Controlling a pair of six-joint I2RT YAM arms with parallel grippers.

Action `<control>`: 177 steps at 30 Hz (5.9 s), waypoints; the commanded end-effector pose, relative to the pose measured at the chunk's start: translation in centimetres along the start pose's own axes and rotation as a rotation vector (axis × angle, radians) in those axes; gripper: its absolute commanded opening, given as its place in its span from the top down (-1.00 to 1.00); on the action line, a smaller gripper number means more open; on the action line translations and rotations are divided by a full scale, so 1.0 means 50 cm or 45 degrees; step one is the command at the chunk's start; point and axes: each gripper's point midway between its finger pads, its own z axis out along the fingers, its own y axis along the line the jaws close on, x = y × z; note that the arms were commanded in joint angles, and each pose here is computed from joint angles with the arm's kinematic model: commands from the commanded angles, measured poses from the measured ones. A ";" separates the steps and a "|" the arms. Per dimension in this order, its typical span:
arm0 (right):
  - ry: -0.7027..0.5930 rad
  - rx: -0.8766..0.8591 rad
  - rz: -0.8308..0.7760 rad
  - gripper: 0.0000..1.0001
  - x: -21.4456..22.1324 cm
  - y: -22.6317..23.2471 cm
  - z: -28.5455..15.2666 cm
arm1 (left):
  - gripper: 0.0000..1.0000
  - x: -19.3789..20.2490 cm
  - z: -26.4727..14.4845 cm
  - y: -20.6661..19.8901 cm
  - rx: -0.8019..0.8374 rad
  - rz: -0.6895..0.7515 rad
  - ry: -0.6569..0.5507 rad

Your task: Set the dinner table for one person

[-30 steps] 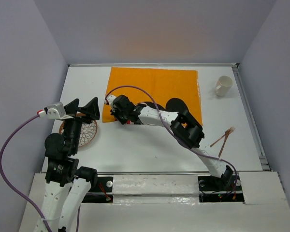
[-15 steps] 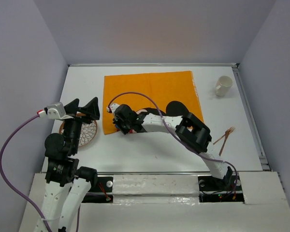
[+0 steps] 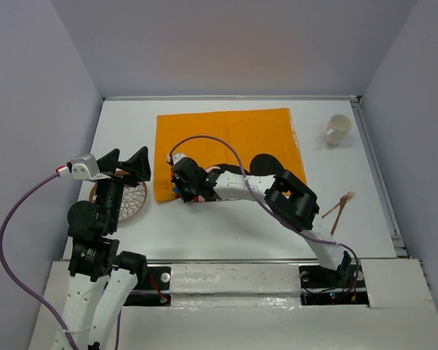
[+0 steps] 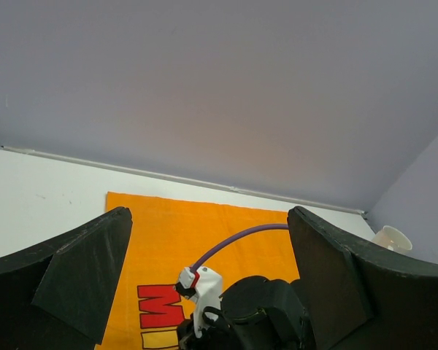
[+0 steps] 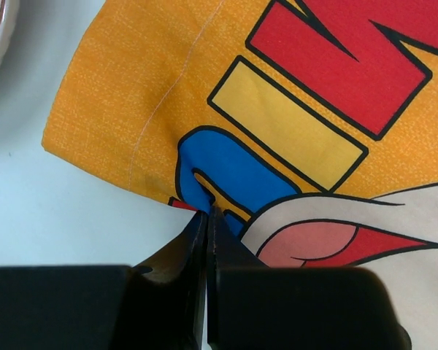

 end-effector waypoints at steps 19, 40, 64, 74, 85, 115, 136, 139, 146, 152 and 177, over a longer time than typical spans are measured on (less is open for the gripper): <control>-0.238 0.580 0.514 0.68 0.050 -0.434 -0.318 | -0.98 -0.025 -0.001 -0.005 0.017 0.016 -0.064; -0.019 0.657 0.834 0.61 0.270 -0.510 -0.340 | -0.98 -0.029 -0.004 -0.012 0.035 0.008 -0.070; -0.422 -0.500 0.431 -0.67 -0.170 0.009 -0.265 | -0.98 -0.053 -0.003 0.013 -0.054 0.002 -0.126; -0.326 -0.697 0.447 -0.53 -0.233 0.172 -0.088 | -0.98 -0.053 0.008 0.019 -0.072 -0.004 -0.128; -0.120 -0.689 0.572 -0.26 -0.166 0.212 0.082 | -0.98 -0.052 0.010 0.021 -0.073 0.000 -0.129; -0.018 -0.721 0.719 0.61 -0.126 0.245 0.143 | -0.98 -0.062 -0.006 0.016 -0.060 0.006 -0.148; -0.745 -0.655 0.783 1.00 -0.435 -0.007 -0.311 | -0.98 -0.091 -0.031 0.032 -0.118 0.036 -0.226; -0.735 -0.509 0.861 1.00 -0.356 -0.159 -0.343 | -0.98 -0.077 -0.029 0.018 -0.065 0.024 -0.196; -0.711 -0.307 0.999 1.00 -0.242 -0.386 -0.372 | -0.98 -0.056 -0.029 -0.006 0.017 -0.002 -0.143; -0.718 -0.265 1.068 1.00 -0.213 -0.473 -0.380 | -0.98 -0.050 -0.029 -0.010 0.029 -0.007 -0.129; -0.544 -0.201 1.182 0.62 -0.133 -0.523 -0.269 | -0.98 -0.047 -0.029 -0.014 0.045 -0.011 -0.121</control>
